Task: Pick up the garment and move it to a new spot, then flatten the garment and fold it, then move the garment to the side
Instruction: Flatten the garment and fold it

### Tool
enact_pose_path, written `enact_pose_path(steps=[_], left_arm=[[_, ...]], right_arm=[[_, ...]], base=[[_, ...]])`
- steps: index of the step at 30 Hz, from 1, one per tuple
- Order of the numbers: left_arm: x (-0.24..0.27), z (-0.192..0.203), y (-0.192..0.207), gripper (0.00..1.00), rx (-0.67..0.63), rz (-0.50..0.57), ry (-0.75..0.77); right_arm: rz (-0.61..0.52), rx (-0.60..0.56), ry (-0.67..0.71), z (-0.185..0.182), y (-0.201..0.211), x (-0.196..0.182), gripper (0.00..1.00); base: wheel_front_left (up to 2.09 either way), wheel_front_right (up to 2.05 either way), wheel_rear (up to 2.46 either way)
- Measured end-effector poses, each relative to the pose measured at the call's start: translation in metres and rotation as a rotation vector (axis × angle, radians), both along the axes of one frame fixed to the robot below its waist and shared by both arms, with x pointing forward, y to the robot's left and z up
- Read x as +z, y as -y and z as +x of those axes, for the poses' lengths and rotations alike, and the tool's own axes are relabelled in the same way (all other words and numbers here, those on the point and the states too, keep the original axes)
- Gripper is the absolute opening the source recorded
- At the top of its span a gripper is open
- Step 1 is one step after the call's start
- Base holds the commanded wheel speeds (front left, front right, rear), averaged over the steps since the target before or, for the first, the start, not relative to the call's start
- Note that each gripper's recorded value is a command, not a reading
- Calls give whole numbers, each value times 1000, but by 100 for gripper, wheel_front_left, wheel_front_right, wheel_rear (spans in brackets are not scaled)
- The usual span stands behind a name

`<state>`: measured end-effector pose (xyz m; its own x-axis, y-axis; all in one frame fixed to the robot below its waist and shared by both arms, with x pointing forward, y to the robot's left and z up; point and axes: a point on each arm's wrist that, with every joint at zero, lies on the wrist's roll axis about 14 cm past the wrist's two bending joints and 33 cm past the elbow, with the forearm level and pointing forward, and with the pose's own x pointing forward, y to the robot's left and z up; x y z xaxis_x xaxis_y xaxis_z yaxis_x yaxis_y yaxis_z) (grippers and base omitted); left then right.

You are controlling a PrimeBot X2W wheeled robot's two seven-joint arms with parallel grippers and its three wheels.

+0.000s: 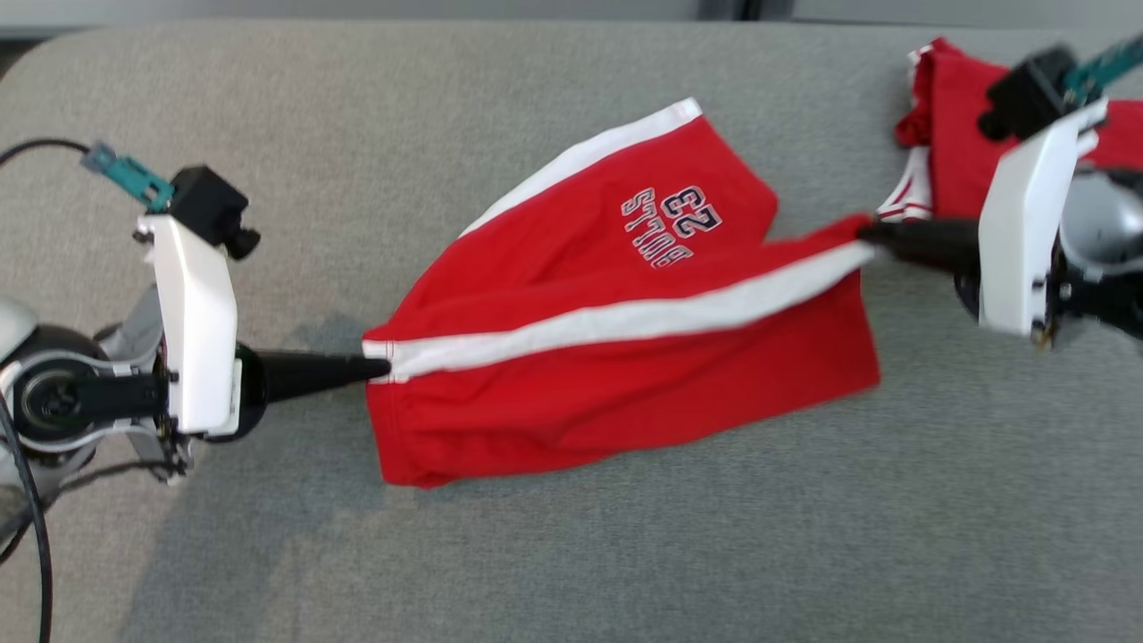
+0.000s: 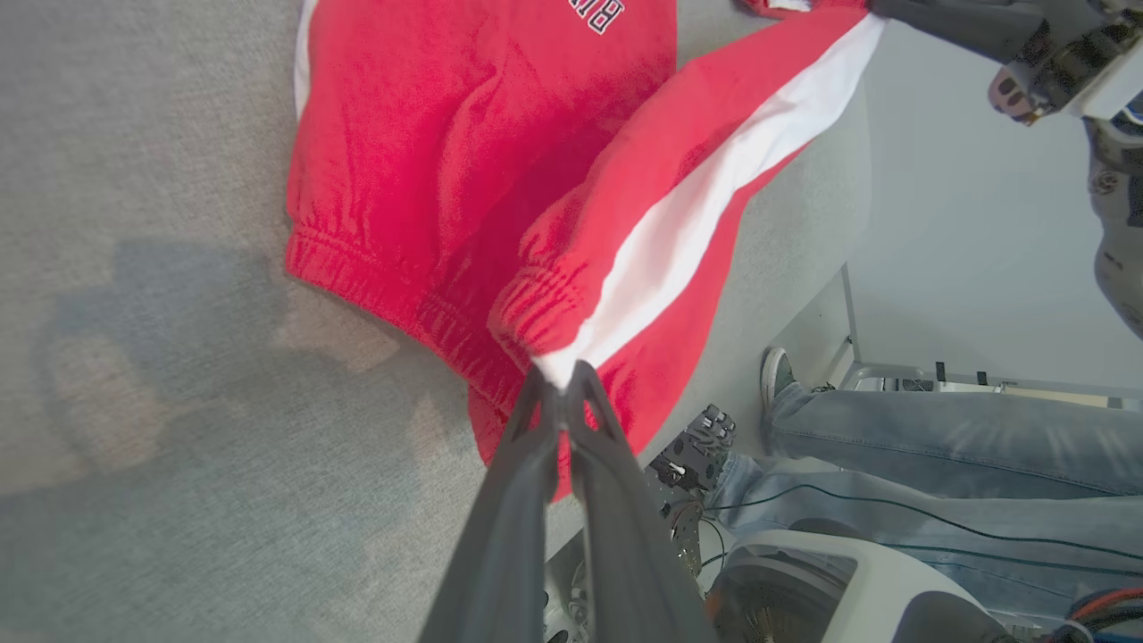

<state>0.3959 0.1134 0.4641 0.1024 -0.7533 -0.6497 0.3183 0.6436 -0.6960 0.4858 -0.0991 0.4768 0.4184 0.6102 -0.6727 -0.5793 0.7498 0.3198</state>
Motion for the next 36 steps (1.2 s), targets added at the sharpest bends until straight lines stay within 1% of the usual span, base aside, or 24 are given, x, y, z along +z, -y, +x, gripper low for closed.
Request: enact_pose_path(steps=[2, 7, 13, 21, 27, 31, 36], left_arm=[[-1, 9, -3, 0, 19, -7, -2], [-3, 16, -16, 0, 65, -3, -14], [-8, 20, -32, 0, 121, 11, -22], [-14, 33, -34, 0, 177, -19, -19], [-24, 38, -39, 0, 190, -7, -40], [-27, 40, -41, 0, 193, 2, -43], [-29, 43, -44, 0, 202, 6, -40]], right_arm=[[-9, 3, 6, 18, -7, -1, 0], [-11, 31, 21, 48, -36, -5, 0], [-3, 43, 1, 66, -60, -21, 0], [-17, -11, -41, 94, -63, -42, 0], [-24, -29, -62, 108, -68, -52, 0], [-21, -36, -53, 117, -72, -51, 0], [-16, -44, -7, 131, -75, -48, 0]], base=[[0, 0, 0], [0, 0, 0], [0, 0, 0], [0, 0, 0], [0, 0, 0], [0, 0, 0], [0, 0, 0]])
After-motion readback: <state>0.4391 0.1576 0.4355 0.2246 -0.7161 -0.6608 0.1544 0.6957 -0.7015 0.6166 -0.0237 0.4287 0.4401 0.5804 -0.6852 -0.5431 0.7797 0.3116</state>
